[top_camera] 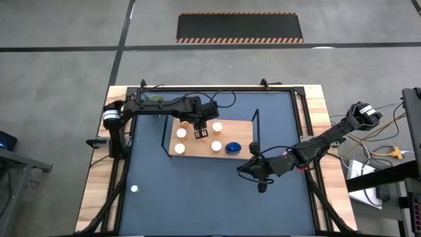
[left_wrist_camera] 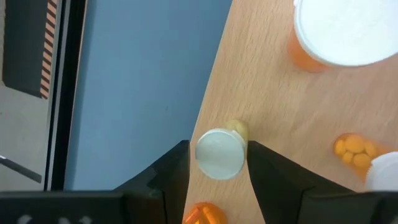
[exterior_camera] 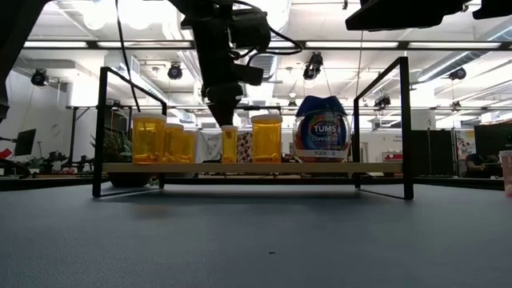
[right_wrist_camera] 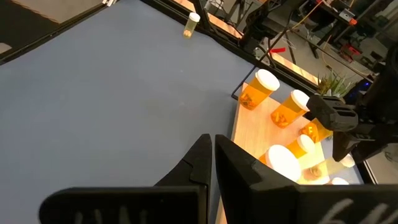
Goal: Pick and place medicine bottles onto shelf by color
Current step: Put the yellow pill bottle on to the shelf aligned with the small orange pill bottle
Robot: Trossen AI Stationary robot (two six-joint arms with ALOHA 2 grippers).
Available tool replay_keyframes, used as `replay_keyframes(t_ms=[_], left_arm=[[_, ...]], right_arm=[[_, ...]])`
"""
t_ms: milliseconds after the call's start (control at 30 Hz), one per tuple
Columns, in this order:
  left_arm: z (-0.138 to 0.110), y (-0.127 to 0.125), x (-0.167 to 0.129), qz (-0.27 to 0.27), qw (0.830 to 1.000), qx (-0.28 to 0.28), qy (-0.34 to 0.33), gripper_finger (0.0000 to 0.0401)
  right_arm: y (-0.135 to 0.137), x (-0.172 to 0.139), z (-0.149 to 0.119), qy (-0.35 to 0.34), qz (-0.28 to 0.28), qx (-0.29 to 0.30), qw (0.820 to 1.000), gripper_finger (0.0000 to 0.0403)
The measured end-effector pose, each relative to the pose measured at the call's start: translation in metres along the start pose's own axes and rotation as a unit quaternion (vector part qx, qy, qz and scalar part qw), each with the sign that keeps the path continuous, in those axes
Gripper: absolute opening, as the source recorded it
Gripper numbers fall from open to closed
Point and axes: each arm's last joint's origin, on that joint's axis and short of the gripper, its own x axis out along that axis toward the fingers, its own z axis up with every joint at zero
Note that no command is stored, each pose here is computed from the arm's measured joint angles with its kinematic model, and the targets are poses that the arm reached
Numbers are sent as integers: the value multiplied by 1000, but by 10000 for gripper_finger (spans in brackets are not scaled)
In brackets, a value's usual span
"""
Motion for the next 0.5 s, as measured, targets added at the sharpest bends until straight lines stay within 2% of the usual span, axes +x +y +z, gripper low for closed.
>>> replay_keyframes(t_ms=[267,500], left_arm=[[-5,2,-7,-1,1000,5,11,142],[-7,8,-31,-1,1000,-4,-17,142]], right_arm=[[0,0,0,1,0,0,1000,13],[0,0,0,0,0,5,1000,13]])
